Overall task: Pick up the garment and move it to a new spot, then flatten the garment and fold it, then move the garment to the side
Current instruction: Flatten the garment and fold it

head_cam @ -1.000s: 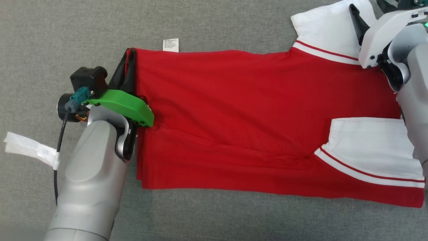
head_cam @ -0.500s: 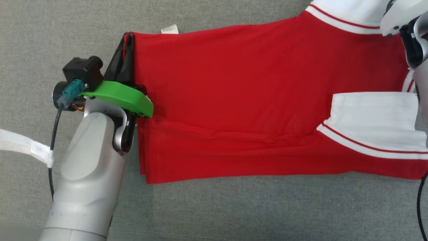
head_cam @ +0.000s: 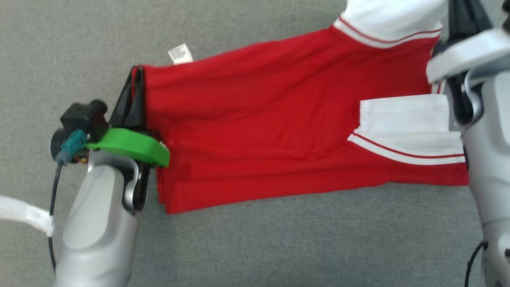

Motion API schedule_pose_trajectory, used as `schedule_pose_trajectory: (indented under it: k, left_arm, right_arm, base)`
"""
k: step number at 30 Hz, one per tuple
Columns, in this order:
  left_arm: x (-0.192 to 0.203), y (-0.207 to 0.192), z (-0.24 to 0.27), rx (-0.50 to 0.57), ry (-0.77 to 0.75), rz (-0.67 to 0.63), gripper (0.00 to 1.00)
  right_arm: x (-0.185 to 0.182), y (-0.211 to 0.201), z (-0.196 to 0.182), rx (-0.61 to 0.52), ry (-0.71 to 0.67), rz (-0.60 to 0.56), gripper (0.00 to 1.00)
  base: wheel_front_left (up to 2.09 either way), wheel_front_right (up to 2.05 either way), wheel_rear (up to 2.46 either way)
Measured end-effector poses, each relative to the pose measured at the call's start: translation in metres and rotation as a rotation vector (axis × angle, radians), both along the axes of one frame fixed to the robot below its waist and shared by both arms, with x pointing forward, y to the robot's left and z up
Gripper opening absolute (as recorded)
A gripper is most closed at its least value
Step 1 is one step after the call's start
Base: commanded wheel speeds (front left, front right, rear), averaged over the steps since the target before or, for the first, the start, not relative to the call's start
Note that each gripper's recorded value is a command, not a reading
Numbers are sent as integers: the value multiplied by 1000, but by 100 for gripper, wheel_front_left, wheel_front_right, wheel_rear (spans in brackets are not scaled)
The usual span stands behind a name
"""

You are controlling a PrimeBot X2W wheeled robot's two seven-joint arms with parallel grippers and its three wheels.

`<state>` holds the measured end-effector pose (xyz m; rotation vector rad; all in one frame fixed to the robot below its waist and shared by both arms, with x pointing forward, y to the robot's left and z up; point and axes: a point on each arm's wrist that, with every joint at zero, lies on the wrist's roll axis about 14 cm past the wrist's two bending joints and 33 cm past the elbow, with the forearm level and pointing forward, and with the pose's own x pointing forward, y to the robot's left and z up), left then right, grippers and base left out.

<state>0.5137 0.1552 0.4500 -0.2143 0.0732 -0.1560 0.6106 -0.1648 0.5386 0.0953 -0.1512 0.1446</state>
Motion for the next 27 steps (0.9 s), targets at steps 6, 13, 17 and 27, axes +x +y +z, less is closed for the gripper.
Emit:
schedule_pose_trajectory:
  k: [6, 13, 17, 27]
  left_arm:
    - [-33, -1, -14, -11, 55, 10, 0]
    - [-70, -21, -35, -39, 131, -20, 3]
    - [-89, -25, -47, -50, 175, -21, 100]
    - [-136, 9, -57, -60, 216, 107, 100]
  right_arm:
    - [-56, -18, -26, 36, 76, -22, 0]
    - [-117, -39, -74, 68, 227, -71, 0]
    - [-143, -50, -99, 90, 306, -111, 100]
    - [-171, -62, -109, 142, 341, -158, 100]
  base:
    - [0, 0, 0]
    - [0, 0, 0]
    - [0, 0, 0]
    - [0, 0, 0]
